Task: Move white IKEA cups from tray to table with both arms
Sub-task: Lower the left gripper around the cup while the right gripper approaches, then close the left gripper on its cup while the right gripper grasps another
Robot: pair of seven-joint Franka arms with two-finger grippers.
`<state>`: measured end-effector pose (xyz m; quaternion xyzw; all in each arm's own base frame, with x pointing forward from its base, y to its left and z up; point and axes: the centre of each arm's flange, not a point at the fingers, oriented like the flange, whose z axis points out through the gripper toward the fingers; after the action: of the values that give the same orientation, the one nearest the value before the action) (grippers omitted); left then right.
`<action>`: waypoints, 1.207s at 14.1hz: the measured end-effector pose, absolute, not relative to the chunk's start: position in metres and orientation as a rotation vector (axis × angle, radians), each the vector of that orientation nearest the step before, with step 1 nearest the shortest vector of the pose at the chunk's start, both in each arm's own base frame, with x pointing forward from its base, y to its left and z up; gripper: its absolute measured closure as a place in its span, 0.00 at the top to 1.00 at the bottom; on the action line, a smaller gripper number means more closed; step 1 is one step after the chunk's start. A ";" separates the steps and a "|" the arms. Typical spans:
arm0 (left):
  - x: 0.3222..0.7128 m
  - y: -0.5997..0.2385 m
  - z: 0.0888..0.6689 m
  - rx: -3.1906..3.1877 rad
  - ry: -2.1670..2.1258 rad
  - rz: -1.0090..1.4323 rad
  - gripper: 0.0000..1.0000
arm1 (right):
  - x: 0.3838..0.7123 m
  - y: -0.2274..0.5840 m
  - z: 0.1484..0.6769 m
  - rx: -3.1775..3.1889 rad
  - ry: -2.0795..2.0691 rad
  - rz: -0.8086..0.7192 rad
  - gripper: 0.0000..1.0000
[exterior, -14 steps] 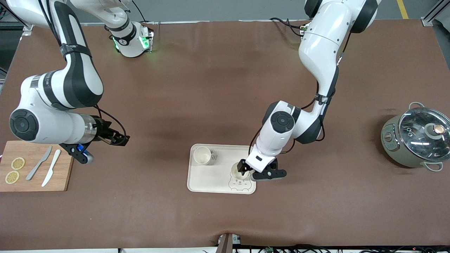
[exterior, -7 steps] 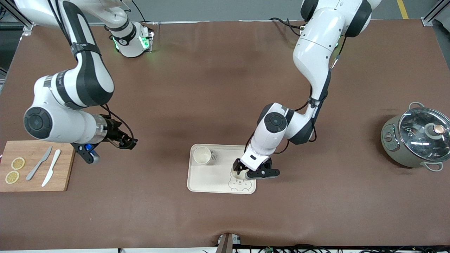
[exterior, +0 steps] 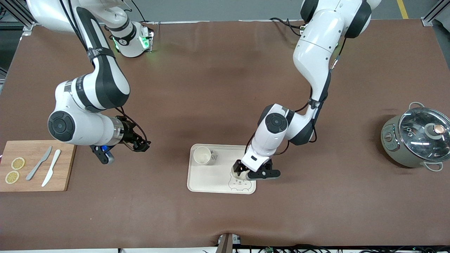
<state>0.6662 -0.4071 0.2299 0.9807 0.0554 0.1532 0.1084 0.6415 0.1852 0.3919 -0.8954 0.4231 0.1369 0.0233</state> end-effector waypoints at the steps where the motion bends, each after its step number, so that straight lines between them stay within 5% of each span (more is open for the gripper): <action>1: 0.666 -0.407 0.229 2.885 0.163 0.451 1.00 | 0.643 0.188 0.390 -2.761 1.324 0.409 1.00; 17: 0.665 -0.406 0.222 2.891 0.163 0.444 1.00 | 0.652 0.267 0.351 -2.629 1.537 0.303 1.00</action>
<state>0.6653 -0.4062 0.2222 0.9813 0.0554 0.1507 0.1057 0.6516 0.2666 0.3509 -0.8584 0.5017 0.0990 0.0407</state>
